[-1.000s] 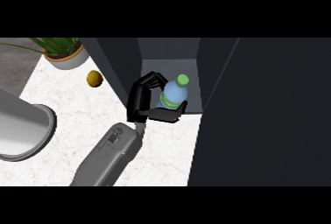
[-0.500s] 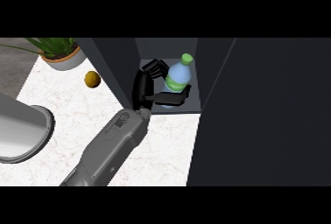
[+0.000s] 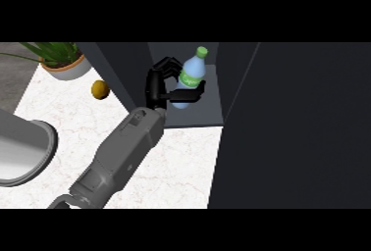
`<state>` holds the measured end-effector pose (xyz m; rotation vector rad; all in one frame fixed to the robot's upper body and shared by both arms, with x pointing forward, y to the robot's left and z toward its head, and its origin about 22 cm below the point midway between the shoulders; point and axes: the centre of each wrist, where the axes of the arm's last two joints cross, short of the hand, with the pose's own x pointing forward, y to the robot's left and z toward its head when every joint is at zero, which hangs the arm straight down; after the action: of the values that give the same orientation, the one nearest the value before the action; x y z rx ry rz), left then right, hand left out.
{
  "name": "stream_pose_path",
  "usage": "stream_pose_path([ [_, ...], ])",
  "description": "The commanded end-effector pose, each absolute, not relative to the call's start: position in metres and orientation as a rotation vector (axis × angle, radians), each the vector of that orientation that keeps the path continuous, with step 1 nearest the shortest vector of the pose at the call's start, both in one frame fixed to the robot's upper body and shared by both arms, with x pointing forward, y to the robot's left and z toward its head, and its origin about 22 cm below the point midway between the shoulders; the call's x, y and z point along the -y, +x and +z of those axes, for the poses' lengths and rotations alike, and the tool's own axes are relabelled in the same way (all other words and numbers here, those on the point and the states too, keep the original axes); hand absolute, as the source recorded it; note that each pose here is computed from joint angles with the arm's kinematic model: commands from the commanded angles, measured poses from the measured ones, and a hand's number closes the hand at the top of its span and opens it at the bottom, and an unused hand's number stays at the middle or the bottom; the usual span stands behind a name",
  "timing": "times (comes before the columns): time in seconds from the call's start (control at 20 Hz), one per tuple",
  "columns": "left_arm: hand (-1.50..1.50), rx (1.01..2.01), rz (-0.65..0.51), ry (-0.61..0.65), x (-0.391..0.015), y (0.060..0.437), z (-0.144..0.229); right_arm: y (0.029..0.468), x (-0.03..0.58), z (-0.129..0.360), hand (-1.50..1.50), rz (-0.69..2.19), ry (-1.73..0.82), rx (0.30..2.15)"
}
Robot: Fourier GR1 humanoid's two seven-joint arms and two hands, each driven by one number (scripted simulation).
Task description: Pick up the bottled water, place it into the cabinet and close the cabinet
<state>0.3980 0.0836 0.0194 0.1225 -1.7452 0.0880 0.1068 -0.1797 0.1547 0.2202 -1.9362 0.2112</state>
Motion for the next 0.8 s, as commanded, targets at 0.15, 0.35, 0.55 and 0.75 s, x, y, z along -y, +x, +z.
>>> stream_pose_path([
  [0.15, 1.5, 1.748, 0.057, 0.299, -0.094, 0.413, 0.015, 0.099, 0.185, 0.167, -1.5, 0.211, 0.244, 1.966],
  [0.35, 1.5, 1.769, 0.081, 0.319, -0.091, 0.415, 0.02, 0.088, 0.191, 0.164, -1.5, 0.228, 0.267, 1.976],
  [0.55, 1.5, 1.796, -0.01, 0.419, -0.099, 0.414, 0.008, 0.104, 0.194, 0.162, -1.5, 0.251, 0.259, 1.975],
  [0.75, -1.5, 1.776, -0.021, 0.393, -0.103, 0.42, 0.012, 0.099, 0.192, 0.163, -1.5, 0.227, 0.269, 1.983],
])
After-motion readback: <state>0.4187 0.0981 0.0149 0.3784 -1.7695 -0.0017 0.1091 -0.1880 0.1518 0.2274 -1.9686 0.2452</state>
